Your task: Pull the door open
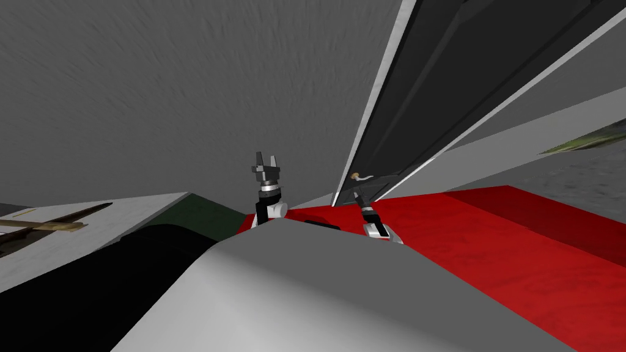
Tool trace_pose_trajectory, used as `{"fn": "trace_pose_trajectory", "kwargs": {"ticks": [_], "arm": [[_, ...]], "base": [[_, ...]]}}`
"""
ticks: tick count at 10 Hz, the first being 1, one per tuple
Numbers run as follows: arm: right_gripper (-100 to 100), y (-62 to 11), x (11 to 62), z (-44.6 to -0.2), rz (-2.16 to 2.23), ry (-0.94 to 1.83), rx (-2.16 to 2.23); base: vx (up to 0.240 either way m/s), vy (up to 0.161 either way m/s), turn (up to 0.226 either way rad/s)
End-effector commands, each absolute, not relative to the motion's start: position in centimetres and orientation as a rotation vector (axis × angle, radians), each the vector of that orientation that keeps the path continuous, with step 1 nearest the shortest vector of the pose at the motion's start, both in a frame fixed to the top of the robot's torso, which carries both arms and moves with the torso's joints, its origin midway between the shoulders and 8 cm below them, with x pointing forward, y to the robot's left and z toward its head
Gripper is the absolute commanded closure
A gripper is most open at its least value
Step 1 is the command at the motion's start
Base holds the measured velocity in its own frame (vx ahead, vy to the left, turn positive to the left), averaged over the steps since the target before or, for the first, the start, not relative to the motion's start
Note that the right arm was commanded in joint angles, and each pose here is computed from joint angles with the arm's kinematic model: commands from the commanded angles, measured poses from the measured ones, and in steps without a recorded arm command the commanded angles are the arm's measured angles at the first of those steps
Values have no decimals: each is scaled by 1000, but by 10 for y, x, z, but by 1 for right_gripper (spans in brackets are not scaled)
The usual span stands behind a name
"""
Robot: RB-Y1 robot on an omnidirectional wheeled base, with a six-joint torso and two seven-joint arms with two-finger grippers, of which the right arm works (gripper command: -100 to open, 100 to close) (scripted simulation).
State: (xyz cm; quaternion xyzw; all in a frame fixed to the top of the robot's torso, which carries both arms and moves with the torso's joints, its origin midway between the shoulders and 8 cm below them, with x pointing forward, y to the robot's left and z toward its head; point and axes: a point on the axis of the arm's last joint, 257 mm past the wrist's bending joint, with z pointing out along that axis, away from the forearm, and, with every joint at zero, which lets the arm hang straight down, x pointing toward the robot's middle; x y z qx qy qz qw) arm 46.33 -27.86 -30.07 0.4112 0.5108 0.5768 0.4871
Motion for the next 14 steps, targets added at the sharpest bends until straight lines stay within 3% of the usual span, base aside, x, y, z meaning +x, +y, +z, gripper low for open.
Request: {"fn": "trace_pose_trajectory", "kwargs": {"ticks": [1, 14], "arm": [[-100, -287, 464, -310, 1383, 1262, 1010], [-100, -334, 467, -351, 1272, 1344, 1055]], "base": [[44, -124, 131], [24, -96, 74]]}}
